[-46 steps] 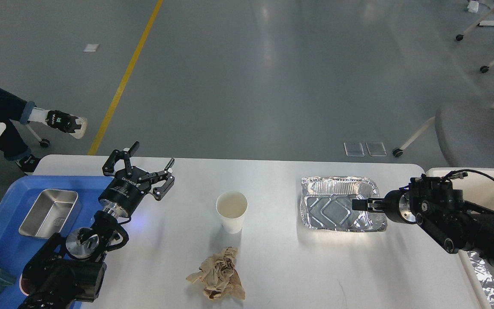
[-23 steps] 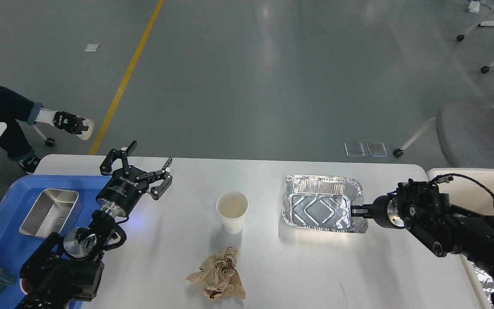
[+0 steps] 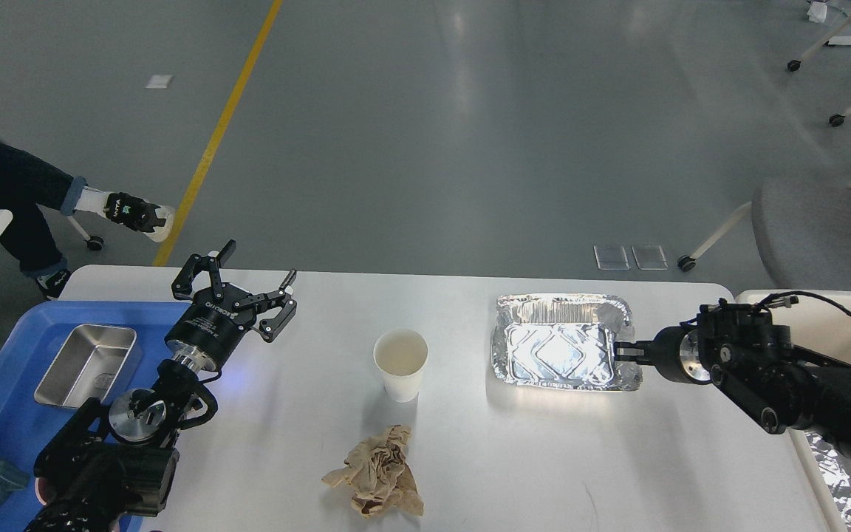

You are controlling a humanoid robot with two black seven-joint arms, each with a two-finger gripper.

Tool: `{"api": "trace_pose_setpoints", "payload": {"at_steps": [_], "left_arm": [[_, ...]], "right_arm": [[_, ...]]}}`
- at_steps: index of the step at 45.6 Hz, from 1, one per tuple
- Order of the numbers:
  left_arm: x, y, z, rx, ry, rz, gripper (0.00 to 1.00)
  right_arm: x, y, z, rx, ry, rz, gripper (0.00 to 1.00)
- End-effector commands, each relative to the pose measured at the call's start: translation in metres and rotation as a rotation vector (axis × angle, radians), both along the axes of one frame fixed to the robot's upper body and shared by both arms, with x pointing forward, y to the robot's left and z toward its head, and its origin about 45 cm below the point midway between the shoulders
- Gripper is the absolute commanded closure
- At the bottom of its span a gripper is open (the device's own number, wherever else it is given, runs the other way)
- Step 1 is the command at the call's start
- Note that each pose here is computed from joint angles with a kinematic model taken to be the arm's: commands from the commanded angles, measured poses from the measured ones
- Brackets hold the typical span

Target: Tidy desktop

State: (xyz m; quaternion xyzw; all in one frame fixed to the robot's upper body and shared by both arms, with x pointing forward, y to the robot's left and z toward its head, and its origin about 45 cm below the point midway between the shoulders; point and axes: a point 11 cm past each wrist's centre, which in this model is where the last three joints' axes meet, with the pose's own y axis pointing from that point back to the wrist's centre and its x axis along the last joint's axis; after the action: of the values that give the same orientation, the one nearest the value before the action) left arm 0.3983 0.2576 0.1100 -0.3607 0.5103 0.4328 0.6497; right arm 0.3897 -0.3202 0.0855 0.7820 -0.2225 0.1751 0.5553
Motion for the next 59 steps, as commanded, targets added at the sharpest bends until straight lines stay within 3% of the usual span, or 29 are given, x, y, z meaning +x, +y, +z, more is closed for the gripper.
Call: {"api": "trace_pose_setpoints", "payload": {"at_steps": [1,12,22,33,59], "left_arm": [[0.003,-0.002,0.003,0.001,-0.004,-0.005,0.00],[0.007,-0.004,0.007,0.000,-0.005,-0.008,0.00],[0.007,-0.006,0.007,0.004,-0.003,-0.014,0.00],[0.006,-0.014,0.004,0.026,0.003,-0.049,0.00],[0.007,-0.001,0.013,0.045,-0.055,-0.039,0.00]], "right_arm": [[0.001,-0.025,0.020,0.036,-0.022,-0.039,1.00],[-0.005,-0.058,0.065,0.095,-0.090,-0.023,1.00],[-0.025,-0.032,0.104,0.161,-0.135,0.136,1.00],[-0.035,0.011,0.112,0.221,-0.135,0.242,1.00],[-0.044,0.034,0.108,0.244,-0.064,0.303,1.00]]}}
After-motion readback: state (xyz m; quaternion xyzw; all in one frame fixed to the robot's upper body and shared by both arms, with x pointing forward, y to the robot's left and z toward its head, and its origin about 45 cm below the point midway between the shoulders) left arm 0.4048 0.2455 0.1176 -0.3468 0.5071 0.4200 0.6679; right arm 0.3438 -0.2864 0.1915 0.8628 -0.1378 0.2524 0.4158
